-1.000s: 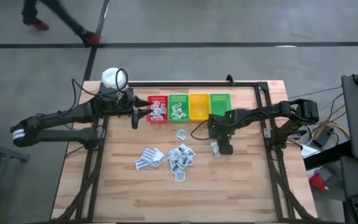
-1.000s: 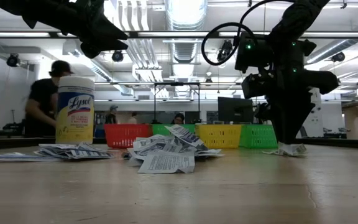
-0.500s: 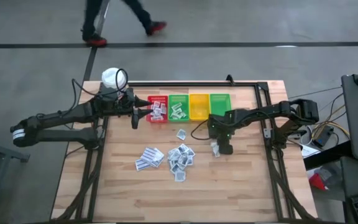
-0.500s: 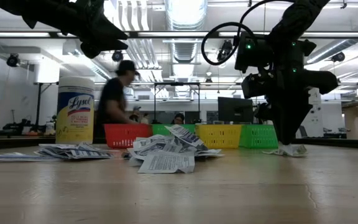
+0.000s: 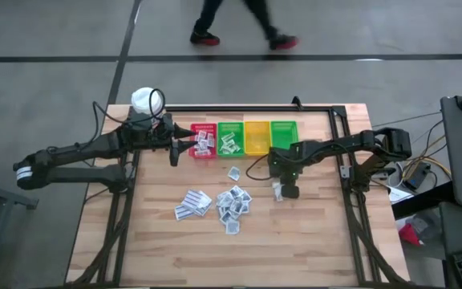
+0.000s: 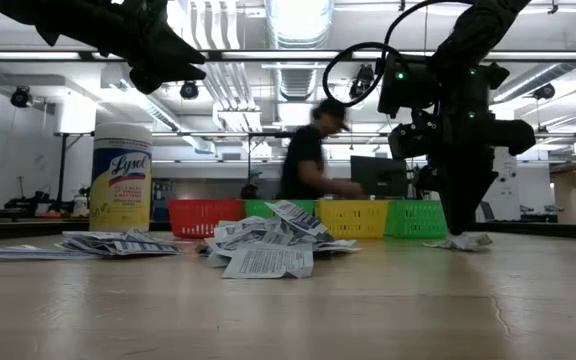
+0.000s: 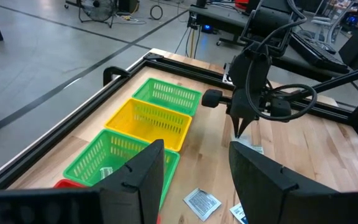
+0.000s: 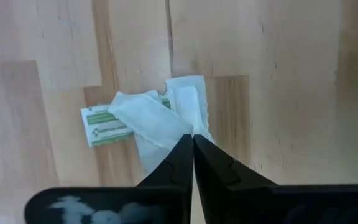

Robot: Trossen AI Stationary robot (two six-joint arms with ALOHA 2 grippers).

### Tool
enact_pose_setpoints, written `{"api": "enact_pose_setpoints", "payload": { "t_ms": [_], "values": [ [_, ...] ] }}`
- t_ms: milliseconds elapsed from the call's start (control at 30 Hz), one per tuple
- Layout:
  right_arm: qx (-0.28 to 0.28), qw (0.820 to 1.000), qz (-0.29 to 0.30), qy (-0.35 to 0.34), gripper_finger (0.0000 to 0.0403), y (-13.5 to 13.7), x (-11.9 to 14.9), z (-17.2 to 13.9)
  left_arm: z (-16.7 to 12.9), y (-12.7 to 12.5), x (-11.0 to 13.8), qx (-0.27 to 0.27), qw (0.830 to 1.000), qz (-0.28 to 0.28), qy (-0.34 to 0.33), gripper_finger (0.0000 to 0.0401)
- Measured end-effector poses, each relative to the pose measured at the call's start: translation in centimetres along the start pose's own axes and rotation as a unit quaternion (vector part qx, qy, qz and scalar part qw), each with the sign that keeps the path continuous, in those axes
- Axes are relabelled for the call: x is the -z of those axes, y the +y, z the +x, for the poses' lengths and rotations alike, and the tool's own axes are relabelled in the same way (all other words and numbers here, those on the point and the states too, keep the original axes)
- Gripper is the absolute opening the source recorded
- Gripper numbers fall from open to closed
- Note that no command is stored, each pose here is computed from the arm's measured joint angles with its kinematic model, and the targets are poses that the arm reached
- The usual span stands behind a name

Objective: Pick & Place First Aid Supplies
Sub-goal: Put the green bandage into the left green bin

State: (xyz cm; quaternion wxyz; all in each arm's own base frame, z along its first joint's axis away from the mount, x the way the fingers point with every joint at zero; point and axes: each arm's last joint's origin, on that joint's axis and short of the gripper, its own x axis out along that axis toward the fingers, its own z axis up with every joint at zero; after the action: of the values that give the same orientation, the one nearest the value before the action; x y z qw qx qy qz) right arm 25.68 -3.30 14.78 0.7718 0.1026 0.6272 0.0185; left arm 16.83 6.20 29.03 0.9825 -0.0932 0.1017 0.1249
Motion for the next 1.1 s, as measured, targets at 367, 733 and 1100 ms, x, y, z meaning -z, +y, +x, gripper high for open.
{"api": "enact_pose_setpoints", "payload": {
  "t_ms": [367,733,1100],
  "values": [
    [-0.001,1.000,-0.009,0.012,0.0008,0.4,-1.4,-2.1,0.0,0.0,0.0,0.000,1.000,0.000,0.000,0.0175],
    [0.001,0.996,-0.066,-0.059,0.0008,1.2,-5.3,-6.7,0.0,0.0,0.0,0.000,1.000,0.000,0.000,0.0174],
    [-0.121,0.951,-0.125,-0.254,0.0008,0.5,-9.7,-11.6,0.0,0.0,0.0,0.000,1.000,0.000,0.000,0.0175]
  ]
}}
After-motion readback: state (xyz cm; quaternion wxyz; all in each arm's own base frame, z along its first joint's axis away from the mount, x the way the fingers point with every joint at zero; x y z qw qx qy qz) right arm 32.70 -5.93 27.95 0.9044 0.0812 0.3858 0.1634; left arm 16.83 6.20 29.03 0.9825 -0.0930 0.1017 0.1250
